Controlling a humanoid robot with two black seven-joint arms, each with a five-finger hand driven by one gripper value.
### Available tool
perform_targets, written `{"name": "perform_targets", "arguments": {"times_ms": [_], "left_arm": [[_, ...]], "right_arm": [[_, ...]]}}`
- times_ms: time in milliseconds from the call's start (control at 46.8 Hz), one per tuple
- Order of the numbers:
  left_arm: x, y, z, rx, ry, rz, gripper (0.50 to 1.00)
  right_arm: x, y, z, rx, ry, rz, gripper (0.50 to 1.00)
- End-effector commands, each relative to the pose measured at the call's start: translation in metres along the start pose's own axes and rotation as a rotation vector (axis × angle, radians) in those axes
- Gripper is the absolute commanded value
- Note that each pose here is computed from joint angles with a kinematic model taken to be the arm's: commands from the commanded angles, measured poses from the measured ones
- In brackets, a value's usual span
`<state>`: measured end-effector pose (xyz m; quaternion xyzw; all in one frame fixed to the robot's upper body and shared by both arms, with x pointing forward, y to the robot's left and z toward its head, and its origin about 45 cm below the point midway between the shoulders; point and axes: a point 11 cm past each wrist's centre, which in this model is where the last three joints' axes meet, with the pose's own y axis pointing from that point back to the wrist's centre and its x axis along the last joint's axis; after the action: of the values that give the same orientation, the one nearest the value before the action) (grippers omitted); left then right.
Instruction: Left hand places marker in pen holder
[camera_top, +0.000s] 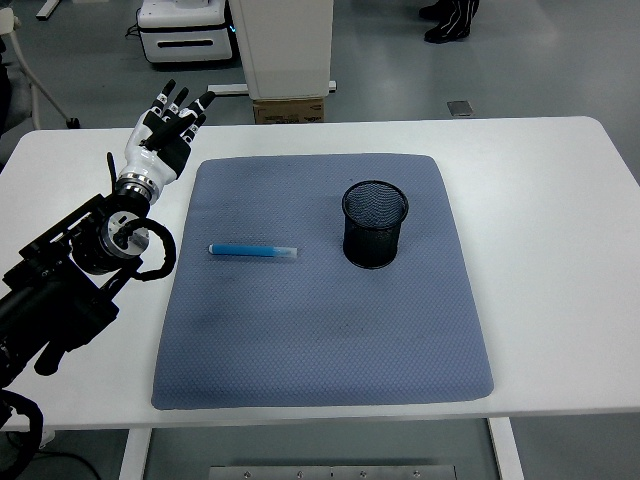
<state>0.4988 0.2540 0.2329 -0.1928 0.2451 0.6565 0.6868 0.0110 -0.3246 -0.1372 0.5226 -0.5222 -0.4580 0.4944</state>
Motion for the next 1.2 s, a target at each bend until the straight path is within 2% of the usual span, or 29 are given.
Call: {"name": "perform_targets", "arguments": {"times_ms": [0,449,556,641,769,919,1175], "left_arm": [[0.000,0.000,0.001,-0.001,-0.001,0.003,1.000],[-0.014,-0.002,0.001,0.000,-0.014,-0.041,1.000],[-0.036,-0.010,0.017,-0.021,-0.125,-0.098,1.000],[-0.038,-0.013,0.029,-0.032,-0.228,-0.118,1.000],[-0.042,-0.015,0.038,-0.039,-0.270,-0.139,1.000],[-0.042,-0.014,0.038,-0.034,-0.303,-0.153,1.000],[-0.031,-0.007,0.030,0.055,-0.637,-0.216,1.000]], "right_arm": [[0.000,0.000,0.000,-0.001,0.000,0.000,1.000],[0.000,0.000,0.000,0.001,0.000,0.000,1.000],[0.000,0.000,0.000,-0.001,0.000,0.000,1.000],[0.000,0.000,0.000,0.001,0.000,0.000,1.000],[0.000,0.000,0.000,0.001,0.000,0.000,1.000],[0.000,0.000,0.000,0.001,0.000,0.000,1.000],[0.000,0.000,0.000,-0.001,0.000,0.000,1.000]]}}
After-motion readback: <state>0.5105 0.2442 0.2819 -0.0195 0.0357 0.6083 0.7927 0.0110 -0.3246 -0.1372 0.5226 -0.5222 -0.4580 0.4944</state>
